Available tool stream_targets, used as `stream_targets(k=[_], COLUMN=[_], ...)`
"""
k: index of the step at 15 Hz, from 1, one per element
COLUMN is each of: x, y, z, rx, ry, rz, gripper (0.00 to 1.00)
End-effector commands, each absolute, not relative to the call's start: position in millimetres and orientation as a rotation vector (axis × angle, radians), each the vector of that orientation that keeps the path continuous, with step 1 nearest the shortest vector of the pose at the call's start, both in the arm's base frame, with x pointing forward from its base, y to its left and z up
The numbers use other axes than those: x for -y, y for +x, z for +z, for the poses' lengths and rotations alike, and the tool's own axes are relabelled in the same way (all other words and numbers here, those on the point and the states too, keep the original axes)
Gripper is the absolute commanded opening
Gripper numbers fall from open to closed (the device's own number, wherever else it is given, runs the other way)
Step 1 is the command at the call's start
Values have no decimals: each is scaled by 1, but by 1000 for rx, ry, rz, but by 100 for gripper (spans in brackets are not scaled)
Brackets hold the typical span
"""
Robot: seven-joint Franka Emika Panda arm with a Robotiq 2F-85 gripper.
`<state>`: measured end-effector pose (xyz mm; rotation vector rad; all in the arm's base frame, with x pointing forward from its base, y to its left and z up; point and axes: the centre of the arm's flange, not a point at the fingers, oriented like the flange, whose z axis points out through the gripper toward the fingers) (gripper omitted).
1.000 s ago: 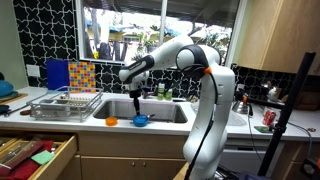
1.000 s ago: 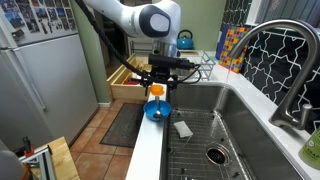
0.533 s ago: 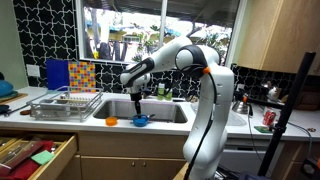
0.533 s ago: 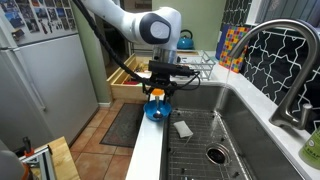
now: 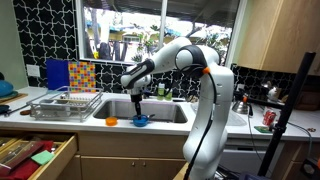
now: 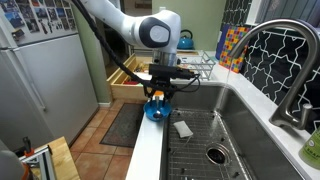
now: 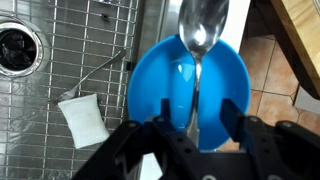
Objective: Pour the content in the orange bowl into the sink and place it next to the blue bowl, remove the spoon on bowl and place it on right side of the blue bowl, pick up the orange bowl and stack it into the blue bowl and move the stacked bowls into the sink
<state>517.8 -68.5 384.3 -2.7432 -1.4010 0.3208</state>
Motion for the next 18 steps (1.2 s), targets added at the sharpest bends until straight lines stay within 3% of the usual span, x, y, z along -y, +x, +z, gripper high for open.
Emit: stream_targets(k=[1,4,5,13,18], x=[75,77,77,76,97], y=[511,510,509,496,457], z=[375,374,376,412,430], rx=[1438,1443,1446,1455,1495], ry=[-2746,-2745,-2738,-2764,-2764], rz=[319,319,329,429,393], gripper=[25,2,0,2,2])
